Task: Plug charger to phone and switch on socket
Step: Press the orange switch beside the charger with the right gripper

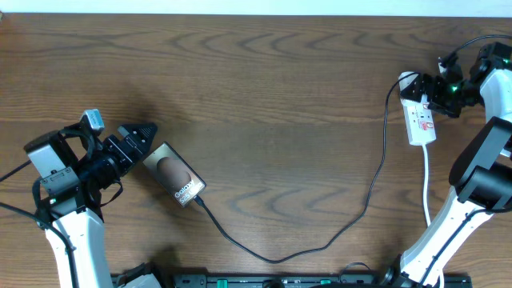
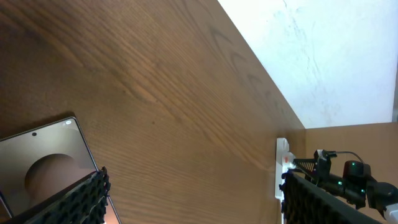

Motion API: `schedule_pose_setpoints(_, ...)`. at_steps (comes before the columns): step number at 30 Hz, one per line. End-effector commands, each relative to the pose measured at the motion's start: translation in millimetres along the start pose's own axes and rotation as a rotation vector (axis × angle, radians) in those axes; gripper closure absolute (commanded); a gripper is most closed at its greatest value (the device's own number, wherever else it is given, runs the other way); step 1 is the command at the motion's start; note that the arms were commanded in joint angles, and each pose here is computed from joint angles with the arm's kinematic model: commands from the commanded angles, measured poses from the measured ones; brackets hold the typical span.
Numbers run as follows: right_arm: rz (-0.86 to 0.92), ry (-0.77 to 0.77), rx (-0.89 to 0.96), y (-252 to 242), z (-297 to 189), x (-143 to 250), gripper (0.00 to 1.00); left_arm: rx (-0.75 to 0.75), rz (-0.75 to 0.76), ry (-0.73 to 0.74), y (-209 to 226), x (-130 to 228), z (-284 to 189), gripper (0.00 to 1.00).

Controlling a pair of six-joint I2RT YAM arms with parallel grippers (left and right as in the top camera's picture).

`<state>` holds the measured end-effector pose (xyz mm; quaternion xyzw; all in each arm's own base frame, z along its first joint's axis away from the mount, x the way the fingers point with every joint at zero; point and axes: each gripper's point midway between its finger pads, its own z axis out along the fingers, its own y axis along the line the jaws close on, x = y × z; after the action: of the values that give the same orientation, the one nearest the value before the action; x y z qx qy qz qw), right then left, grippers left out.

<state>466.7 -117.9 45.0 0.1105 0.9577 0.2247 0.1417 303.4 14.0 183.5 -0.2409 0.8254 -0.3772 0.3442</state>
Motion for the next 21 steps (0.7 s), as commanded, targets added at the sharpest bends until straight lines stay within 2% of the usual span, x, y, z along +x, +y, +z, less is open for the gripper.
schedule_pose_setpoints(1,0.015,0.034,-0.214,52.0,18.3,5.6,0.01,-0.004,-0.004,-0.007,-0.8,-1.3,-1.2,0.14)
schedule_pose_setpoints(13,0.065,0.058,-0.196,49.4,18.8,10.2,0.01,-0.010,-0.004,-0.010,0.3,-1.8,-1.2,0.14)
schedule_pose_setpoints(17,0.175,0.085,0.065,5.5,20.4,17.4,0.04,-0.011,-0.004,-0.009,0.4,-1.6,-1.2,0.14)
schedule_pose_setpoints(21,0.249,0.106,0.314,-35.4,1.8,29.2,0.01,-0.013,-0.010,-0.004,1.0,-0.3,-1.2,0.14)
